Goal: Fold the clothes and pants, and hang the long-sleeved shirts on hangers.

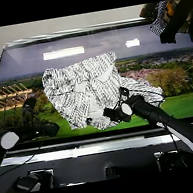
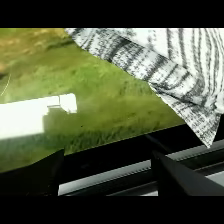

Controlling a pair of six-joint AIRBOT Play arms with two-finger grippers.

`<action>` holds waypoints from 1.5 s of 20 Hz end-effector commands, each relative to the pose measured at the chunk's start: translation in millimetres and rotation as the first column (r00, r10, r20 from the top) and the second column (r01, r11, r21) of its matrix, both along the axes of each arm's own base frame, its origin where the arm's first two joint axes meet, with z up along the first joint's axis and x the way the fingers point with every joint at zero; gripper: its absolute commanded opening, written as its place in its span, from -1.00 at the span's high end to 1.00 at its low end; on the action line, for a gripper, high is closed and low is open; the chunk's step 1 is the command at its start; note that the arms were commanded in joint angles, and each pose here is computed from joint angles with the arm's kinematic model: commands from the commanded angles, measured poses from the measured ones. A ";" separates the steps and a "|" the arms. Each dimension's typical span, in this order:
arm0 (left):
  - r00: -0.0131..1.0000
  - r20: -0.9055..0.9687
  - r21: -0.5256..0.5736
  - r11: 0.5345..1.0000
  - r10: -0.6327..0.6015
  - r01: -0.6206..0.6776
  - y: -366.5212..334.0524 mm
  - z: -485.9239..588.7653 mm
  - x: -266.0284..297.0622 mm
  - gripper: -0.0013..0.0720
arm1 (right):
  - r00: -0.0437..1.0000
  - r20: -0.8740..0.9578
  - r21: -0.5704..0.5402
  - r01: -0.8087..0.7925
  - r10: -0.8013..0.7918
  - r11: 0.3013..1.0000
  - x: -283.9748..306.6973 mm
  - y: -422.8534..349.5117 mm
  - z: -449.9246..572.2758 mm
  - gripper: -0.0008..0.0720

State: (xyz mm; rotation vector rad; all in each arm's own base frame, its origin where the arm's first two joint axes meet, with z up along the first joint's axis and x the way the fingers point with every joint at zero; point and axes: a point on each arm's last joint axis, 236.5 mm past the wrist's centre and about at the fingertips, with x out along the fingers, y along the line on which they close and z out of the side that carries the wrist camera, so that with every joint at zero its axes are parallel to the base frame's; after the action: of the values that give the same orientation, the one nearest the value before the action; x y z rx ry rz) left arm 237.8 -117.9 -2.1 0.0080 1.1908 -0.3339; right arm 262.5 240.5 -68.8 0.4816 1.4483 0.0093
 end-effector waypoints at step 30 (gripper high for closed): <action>0.728 0.397 0.265 0.829 -0.559 0.492 -120.0 -67.8 58.4 -0.68 | 0.999 -0.034 -0.035 -0.034 0.033 0.999 -28.8 -19.8 32.7 0.89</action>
State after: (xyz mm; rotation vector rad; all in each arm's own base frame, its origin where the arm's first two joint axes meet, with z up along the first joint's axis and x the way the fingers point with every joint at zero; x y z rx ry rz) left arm 287.7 -238.1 -69.4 0.5829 0.7107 -0.7303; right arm 232.9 219.8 -36.7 0.4263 1.4909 -0.0006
